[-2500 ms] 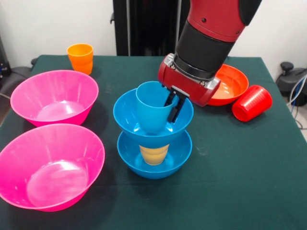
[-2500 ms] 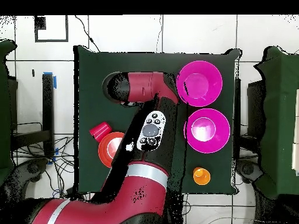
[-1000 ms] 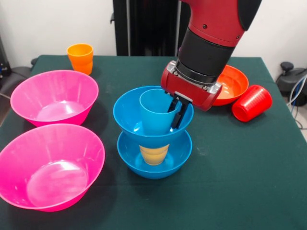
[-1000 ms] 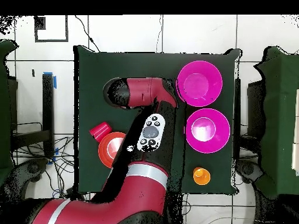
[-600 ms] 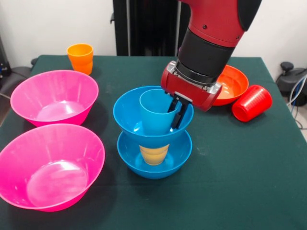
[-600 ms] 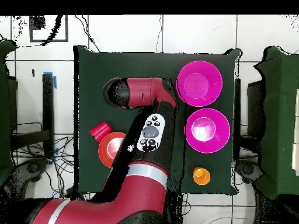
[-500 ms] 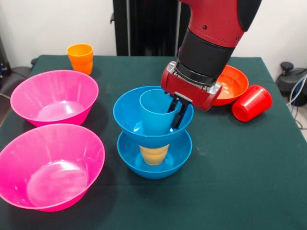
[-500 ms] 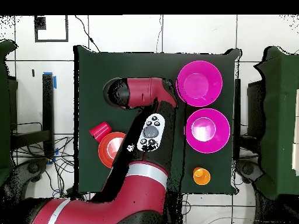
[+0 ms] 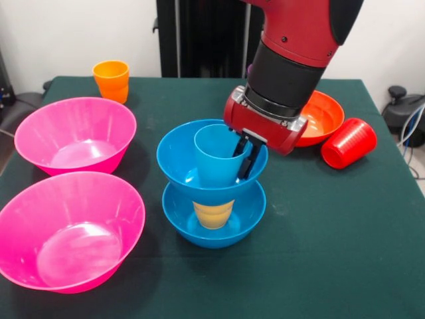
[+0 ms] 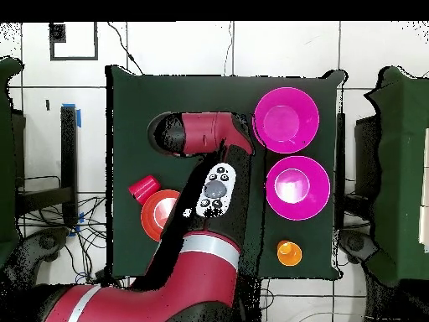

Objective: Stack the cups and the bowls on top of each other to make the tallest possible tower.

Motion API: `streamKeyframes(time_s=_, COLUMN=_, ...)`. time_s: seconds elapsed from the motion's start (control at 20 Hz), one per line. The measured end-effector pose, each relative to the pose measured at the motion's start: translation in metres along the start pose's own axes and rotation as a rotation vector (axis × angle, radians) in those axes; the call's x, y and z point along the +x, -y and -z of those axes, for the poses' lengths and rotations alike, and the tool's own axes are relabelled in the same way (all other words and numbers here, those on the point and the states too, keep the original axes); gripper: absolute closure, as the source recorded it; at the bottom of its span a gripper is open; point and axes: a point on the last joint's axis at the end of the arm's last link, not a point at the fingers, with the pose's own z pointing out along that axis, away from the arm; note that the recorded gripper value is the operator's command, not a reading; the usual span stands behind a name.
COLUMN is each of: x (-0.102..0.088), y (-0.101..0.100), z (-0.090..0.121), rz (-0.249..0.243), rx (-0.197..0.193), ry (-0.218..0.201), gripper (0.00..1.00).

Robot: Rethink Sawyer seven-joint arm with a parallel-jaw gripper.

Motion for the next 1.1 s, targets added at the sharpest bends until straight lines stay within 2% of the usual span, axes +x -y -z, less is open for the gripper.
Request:
streamKeyframes(time_s=0.1, x=0.0001, y=0.0, z=0.0, rz=0.0, rx=0.0, ry=0.0, gripper=1.0)
streamKeyframes(time_s=0.15, x=0.0001, y=-0.0001, z=-0.0001, rz=0.0, rx=0.0, ry=0.0, gripper=0.0)
streamKeyframes(time_s=1.1, x=0.0037, y=-0.0014, z=0.0038, rz=0.012, rx=0.016, ry=0.003, gripper=0.0)
